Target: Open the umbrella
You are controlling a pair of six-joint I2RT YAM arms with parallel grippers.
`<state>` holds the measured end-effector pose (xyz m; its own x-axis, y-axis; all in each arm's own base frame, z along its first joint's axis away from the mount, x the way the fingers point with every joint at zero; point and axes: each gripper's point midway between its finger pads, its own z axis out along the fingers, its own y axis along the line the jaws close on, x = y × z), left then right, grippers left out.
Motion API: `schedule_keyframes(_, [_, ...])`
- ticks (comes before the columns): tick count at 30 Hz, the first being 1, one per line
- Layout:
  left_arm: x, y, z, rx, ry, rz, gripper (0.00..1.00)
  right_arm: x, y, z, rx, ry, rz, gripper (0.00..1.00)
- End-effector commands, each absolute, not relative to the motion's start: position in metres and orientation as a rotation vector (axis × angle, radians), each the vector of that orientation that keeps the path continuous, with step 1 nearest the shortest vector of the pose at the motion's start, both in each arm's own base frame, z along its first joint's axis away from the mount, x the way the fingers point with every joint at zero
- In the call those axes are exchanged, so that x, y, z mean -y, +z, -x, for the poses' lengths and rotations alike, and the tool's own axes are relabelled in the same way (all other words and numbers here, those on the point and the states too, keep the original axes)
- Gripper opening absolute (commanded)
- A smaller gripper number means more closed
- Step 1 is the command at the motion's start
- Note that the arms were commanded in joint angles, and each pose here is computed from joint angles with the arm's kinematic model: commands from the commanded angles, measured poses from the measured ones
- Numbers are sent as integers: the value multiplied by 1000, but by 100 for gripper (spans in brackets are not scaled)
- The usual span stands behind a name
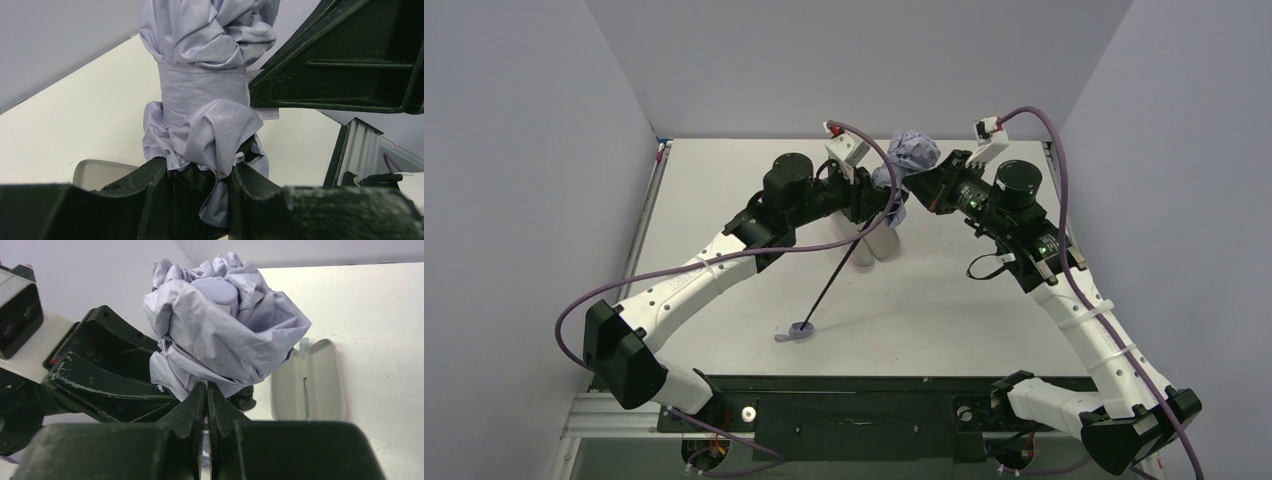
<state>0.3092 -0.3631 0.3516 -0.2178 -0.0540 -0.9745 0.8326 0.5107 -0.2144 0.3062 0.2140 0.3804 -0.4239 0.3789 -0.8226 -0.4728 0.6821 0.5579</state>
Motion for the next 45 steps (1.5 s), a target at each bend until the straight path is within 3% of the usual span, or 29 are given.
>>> schedule_keyframes(1, [359, 418, -290, -1374, -992, -681, 0, -181, 358, -318, -1823, 683, 87, 0])
schedule_keyframes(8, [358, 422, -282, -1361, -1036, -689, 0, -162, 339, -322, -1860, 511, 150, 0])
schedule_keyframes(18, [356, 421, -281, -1362, -1064, -689, 0, -170, 342, -315, -1826, 580, 202, 0])
schedule_keyframes(19, [353, 421, -284, -1368, -1062, -677, 0, -166, 345, -315, -1820, 582, 189, 4])
schedule_keyframes(20, [352, 421, -285, -1369, -1060, -671, 0, -166, 346, -313, -1820, 613, 180, 18])
schedule_keyframes(22, [347, 423, -292, -1375, -1054, -647, 0, -159, 347, -313, -1819, 655, 156, 37])
schedule_keyframes(24, [342, 424, -299, -1385, -1065, -610, 0, -149, 345, -314, -1821, 679, 131, 50])
schedule_keyframes(27, [336, 429, -308, -1390, -1092, -565, 0, -139, 345, -310, -1815, 687, 124, 62])
schedule_keyframes(33, [341, 429, -304, -1375, -1137, -600, 0, -150, 363, -303, -1748, 770, 184, 67])
schedule_keyframes(35, [342, 425, -302, -1357, -1094, -656, 0, -151, 375, -302, -1721, 770, 207, 67])
schedule_keyframes(41, [334, 403, -303, -1054, -375, -1118, 0, -129, 384, -301, -1712, 645, 220, 67])
schedule_keyframes(45, [323, 392, -310, -988, -155, -1252, 0, -97, 368, -309, -1768, 591, 107, 67])
